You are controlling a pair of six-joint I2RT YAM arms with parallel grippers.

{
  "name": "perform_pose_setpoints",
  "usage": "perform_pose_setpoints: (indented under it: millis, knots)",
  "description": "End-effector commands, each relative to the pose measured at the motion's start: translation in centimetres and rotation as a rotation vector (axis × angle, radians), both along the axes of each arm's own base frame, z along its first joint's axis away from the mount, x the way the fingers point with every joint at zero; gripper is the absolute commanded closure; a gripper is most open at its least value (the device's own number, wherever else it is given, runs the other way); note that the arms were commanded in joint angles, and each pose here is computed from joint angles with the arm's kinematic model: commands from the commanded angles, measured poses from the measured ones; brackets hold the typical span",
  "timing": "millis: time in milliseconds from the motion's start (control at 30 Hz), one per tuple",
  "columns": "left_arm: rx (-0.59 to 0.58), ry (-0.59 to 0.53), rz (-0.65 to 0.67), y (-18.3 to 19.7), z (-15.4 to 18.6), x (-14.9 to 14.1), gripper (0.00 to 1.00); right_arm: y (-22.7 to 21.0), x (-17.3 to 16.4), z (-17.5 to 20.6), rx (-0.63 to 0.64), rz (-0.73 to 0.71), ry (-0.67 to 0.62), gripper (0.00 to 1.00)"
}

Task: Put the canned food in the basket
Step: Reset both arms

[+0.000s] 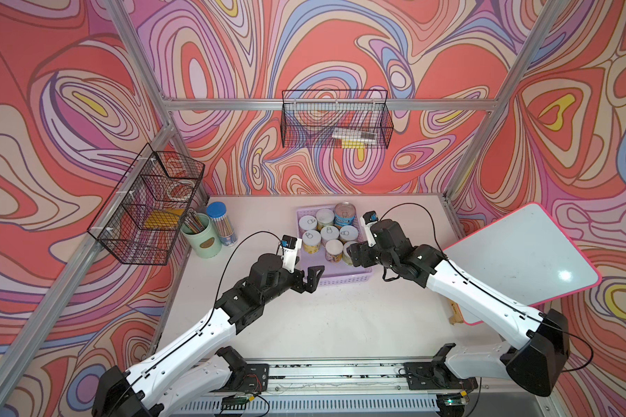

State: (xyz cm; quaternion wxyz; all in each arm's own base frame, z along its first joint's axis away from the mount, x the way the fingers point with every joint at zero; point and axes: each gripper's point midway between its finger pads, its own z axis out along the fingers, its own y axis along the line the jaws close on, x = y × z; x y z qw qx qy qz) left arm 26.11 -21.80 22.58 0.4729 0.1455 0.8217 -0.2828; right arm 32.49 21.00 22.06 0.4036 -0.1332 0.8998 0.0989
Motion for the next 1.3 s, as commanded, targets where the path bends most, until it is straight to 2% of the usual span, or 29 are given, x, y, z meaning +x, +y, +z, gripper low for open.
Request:
perform_pose_setpoints:
  millis: [0, 167, 367, 433, 533, 633, 733, 867, 1000, 1133, 1267]
  knots:
    - [0.034, -0.006, 0.071, 1.1, -1.3, 0.7, 0.01, -3.0, 1.8, 0.9, -0.012, -0.175, -0.102, 0.02]
    - [0.082, -0.091, 0.057, 1.5, -1.9, 1.3, 0.01, -6.6, 3.3, -0.9, 0.006, -0.257, -0.032, 0.02]
    - [0.15, -0.122, 0.104, 3.8, -2.8, 3.8, 0.01, -11.2, 4.6, -1.1, -0.074, -0.378, -0.102, 0.02]
    - [0.143, -0.11, 0.171, 5.6, -3.2, 5.1, 0.01, -12.6, 4.9, -0.9, -0.055, -0.413, -0.139, 0.02]
    - [0.151, -0.098, 0.243, 8.1, -3.8, 6.6, 0.01, -13.7, 5.2, -0.3, 0.017, -0.392, -0.193, 0.02]
    - [0.188, -0.1, 0.344, 10.9, -4.4, 7.9, 0.01, -15.7, 5.5, -0.1, -0.055, -0.458, -0.281, 0.02]
    - [0.234, -0.111, 0.451, 13.6, -4.9, 8.7, 0.01, -17.9, 6.0, -1.5, -0.162, -0.532, -0.23, 0.02]
    - [0.317, -0.122, 0.56, 16.6, -5.8, 9.1, 0.01, -20.0, 6.0, -2.4, -0.171, -0.6, -0.243, 0.02]
    - [0.368, -0.124, 0.609, 18.9, -7.5, 8.8, 0.01, -21.1, 6.8, -4.9, -0.157, -0.581, -0.207, 0.02]
    - [0.385, -0.133, 0.634, 20.6, -8.5, 8.8, 0.01, -21.6, 7.6, -6.9, -0.238, -0.546, -0.295, 0.02]
    - [0.429, -0.127, 0.651, 22.1, -10.2, 9.1, 0.01, -22.5, 7.9, -8.9, -0.241, -0.566, -0.323, 0.02]
